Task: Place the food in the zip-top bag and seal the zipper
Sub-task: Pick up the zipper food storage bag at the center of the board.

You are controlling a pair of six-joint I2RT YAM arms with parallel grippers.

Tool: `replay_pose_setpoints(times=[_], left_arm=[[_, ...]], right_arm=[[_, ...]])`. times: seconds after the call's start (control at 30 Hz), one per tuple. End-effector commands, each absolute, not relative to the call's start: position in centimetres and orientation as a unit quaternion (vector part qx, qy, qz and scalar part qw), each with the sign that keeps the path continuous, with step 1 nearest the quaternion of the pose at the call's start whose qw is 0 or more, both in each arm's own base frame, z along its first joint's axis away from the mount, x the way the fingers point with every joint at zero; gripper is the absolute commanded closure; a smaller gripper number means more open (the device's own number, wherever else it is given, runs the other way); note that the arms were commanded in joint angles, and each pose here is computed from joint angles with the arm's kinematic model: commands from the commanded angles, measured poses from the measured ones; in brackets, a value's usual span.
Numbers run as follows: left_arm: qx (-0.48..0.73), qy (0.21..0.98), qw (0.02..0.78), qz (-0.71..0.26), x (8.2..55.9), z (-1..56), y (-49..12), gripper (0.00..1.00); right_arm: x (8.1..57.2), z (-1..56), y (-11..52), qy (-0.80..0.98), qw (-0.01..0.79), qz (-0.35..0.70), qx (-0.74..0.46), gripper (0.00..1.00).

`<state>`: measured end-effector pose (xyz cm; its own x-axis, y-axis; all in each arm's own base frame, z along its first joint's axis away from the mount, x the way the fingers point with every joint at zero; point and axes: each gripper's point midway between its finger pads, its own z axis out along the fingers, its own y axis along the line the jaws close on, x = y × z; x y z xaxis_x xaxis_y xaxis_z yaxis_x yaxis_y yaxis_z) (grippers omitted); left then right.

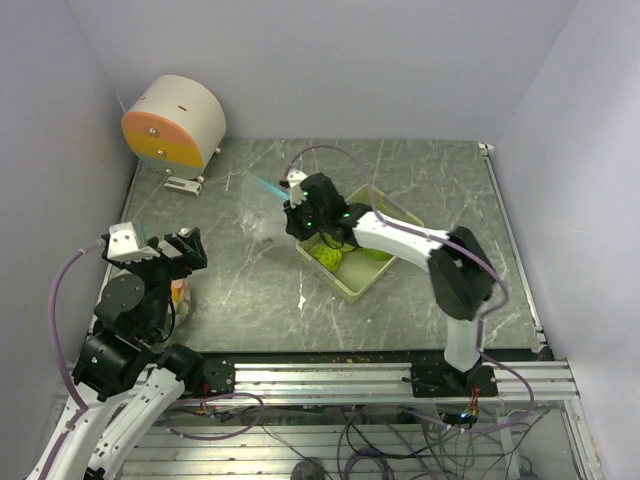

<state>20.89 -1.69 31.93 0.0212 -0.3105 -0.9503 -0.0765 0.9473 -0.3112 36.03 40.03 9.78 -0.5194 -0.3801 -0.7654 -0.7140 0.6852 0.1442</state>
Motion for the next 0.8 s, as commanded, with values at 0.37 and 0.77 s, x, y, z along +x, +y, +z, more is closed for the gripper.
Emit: replay_pose_setpoints(times=[0.37,0.77], left_arm=[[-0.141,0.644,0.731,-0.179,20.5,34.0,-3.7,0.00],[0.042,0.396,0.827,-0.397,13.6,43.2,-9.9,0.00]], right_arm=[[20.8,38.1,33.3,0.520,0.520,0.526,-0.427,0.97],[8.3,43.8,28.0,0.350,0.417,0.656,-0.524,0.95]])
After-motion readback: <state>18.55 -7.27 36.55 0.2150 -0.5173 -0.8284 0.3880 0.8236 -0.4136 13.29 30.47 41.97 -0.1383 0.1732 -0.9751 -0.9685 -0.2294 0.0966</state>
